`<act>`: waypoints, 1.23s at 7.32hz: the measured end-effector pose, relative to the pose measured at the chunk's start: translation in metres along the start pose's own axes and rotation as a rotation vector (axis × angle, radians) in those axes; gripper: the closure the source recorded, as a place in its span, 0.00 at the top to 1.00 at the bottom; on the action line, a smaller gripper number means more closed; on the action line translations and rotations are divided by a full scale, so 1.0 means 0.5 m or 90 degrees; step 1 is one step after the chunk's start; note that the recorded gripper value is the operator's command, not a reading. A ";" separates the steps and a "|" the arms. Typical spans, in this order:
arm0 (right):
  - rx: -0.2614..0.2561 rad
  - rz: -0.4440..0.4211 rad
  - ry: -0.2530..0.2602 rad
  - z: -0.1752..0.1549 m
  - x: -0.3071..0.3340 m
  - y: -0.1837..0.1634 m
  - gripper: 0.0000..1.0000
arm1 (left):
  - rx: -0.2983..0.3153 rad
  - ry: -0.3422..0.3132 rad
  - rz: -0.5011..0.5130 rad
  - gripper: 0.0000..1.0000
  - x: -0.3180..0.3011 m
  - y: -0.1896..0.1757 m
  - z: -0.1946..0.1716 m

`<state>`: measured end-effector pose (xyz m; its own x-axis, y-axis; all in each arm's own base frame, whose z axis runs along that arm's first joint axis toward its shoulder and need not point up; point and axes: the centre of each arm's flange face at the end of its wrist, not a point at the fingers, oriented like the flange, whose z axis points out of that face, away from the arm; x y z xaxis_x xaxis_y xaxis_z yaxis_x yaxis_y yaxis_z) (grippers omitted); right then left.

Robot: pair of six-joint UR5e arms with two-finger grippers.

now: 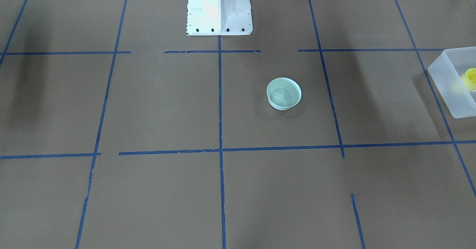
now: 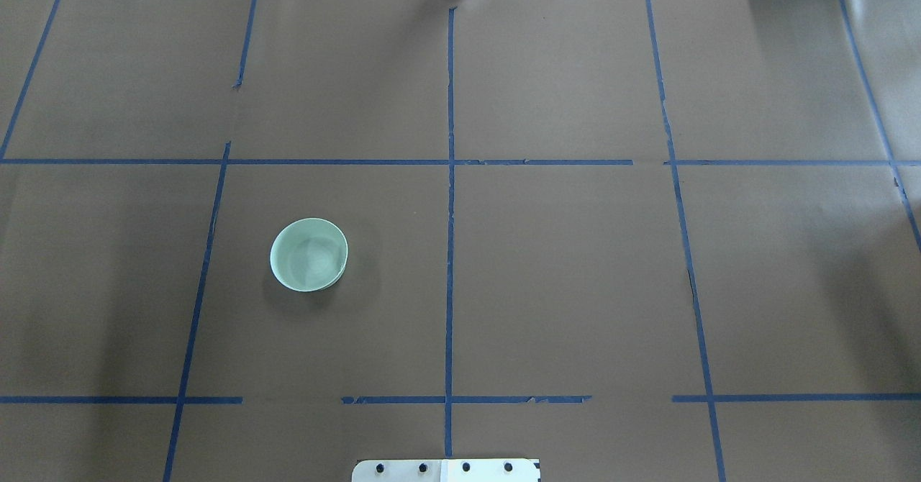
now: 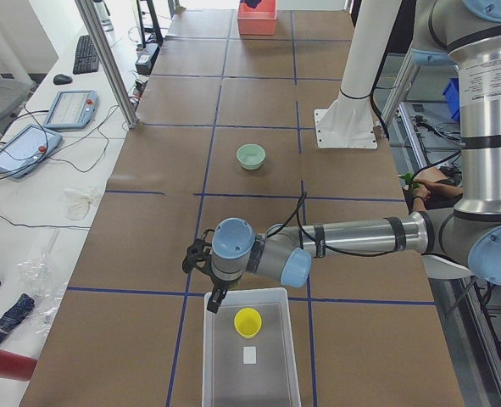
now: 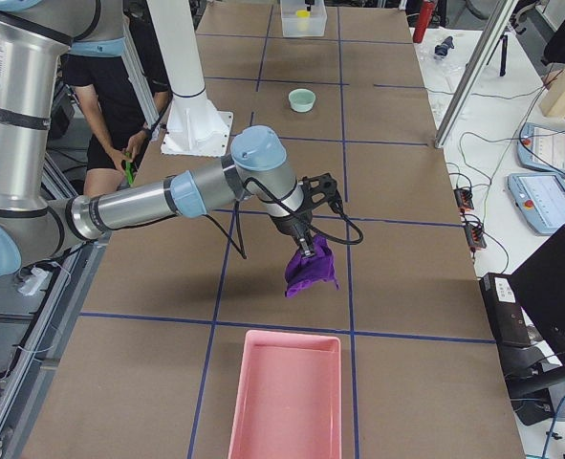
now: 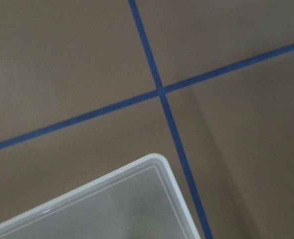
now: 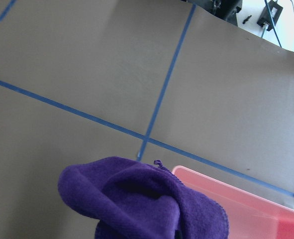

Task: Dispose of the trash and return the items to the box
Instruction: 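Drop the cup into the clear bin while the right gripper drops cloth in pink bin, then reach the left gripper toward the pale green bowl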

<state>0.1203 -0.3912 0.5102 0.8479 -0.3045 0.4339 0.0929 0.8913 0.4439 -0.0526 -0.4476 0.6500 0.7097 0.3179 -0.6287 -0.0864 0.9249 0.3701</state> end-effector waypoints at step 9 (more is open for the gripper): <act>-0.187 0.015 0.014 0.311 0.235 0.228 1.00 | 0.040 0.084 -0.233 1.00 0.460 -0.168 -0.057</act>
<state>0.1492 -0.3778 0.7337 0.8627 -0.2779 0.4226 0.2170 0.9581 0.1871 0.0981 -0.4460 0.4547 0.5900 -0.0025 -0.8074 0.2012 0.9689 0.1440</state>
